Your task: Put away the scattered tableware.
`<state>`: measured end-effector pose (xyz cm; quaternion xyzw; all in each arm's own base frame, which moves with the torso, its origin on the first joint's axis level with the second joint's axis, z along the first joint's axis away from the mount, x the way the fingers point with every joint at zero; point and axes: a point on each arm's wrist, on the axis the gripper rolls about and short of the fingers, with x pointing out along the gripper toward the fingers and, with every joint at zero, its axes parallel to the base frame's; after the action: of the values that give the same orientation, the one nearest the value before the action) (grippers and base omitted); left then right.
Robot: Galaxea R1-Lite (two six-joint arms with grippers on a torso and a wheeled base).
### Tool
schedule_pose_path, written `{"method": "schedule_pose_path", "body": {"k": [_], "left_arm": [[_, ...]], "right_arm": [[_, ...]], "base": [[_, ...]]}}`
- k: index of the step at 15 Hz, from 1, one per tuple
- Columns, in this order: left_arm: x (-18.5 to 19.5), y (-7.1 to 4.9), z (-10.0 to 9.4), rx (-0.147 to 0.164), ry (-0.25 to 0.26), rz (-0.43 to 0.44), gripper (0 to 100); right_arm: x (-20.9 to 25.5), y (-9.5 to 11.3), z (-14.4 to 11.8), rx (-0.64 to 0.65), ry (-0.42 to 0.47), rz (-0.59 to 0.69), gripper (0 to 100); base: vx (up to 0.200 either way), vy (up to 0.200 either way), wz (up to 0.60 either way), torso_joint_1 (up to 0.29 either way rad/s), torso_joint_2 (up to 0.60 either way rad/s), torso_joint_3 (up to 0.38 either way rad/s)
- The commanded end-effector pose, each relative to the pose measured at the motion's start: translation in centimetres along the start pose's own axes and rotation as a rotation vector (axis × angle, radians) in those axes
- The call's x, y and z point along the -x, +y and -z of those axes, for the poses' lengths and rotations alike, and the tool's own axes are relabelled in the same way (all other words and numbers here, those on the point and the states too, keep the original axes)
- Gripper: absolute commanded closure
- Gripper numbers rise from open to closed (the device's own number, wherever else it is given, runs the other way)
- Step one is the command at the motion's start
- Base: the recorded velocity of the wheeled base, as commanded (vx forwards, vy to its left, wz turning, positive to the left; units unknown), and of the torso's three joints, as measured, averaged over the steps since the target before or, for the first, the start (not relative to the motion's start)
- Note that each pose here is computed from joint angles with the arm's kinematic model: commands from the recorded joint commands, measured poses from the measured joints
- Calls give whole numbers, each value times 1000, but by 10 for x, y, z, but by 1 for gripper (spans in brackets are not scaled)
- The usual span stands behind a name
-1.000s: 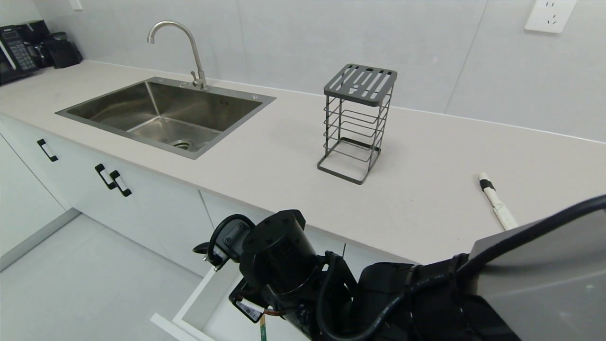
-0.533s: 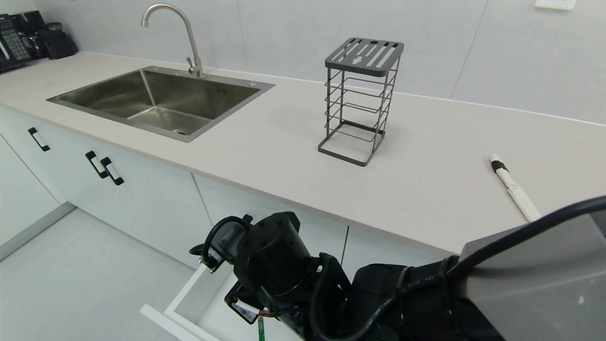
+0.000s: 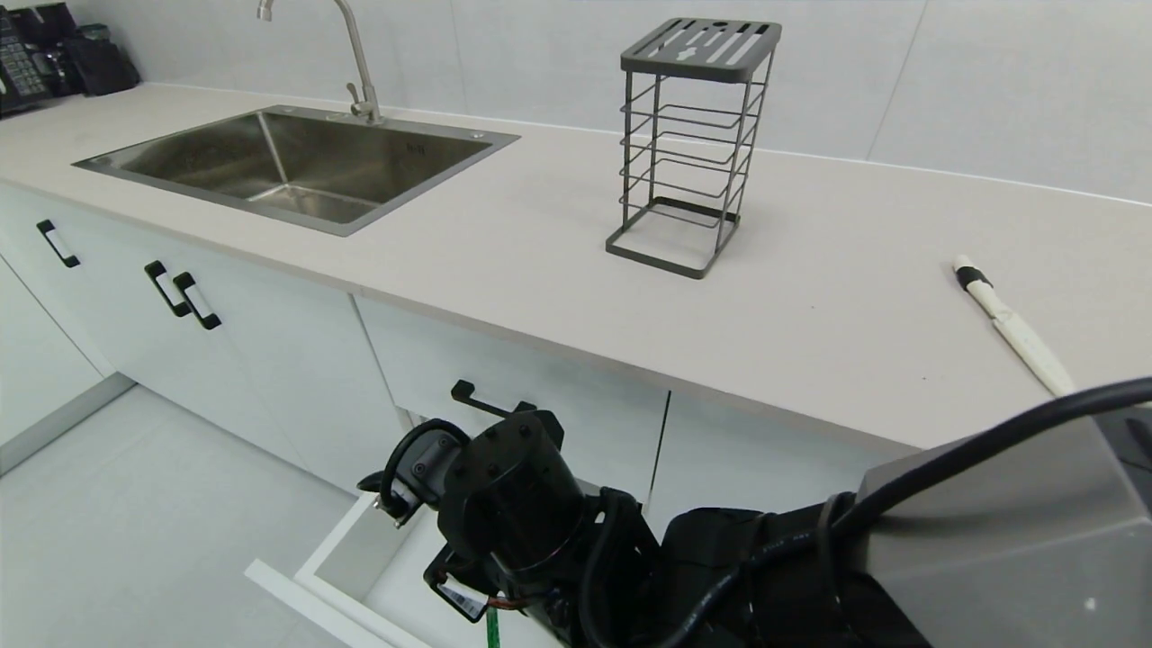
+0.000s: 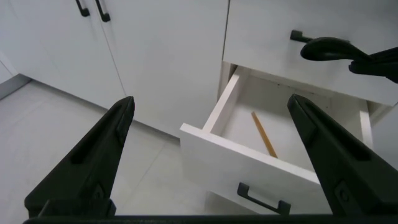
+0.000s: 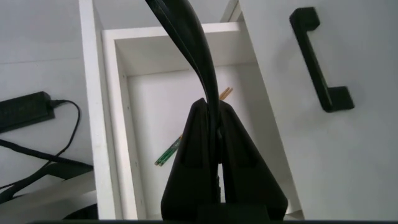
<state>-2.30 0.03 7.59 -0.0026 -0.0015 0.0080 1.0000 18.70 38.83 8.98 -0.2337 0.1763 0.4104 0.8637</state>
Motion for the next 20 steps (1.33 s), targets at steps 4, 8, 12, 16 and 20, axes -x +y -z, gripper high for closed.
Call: {"method": "schedule_pose_path", "body": {"k": [4, 8, 12, 16, 20], "left_arm": [[0, 0, 0, -1, 1, -1, 0], [0, 0, 0, 1, 1, 1, 0], [0, 0, 0, -1, 1, -1, 0], [0, 0, 0, 1, 1, -1, 0], [0, 0, 0, 1, 1, -1, 0]], "right_arm": [[-6, 0, 0, 0, -3, 3, 100], [-12, 1, -2, 16, -11, 4, 100], [-13, 1, -7, 43, -30, 6, 100], [-15, 1, -8, 45, -35, 5, 100], [-21, 2, -11, 42, -46, 7, 100]], "base": [[0, 0, 0, -237, 420, 190], [0, 0, 0, -248, 347, 121], [0, 0, 0, -157, 305, 112], [0, 0, 0, -13, 136, 26], [0, 0, 0, 0, 0, 0]]}}
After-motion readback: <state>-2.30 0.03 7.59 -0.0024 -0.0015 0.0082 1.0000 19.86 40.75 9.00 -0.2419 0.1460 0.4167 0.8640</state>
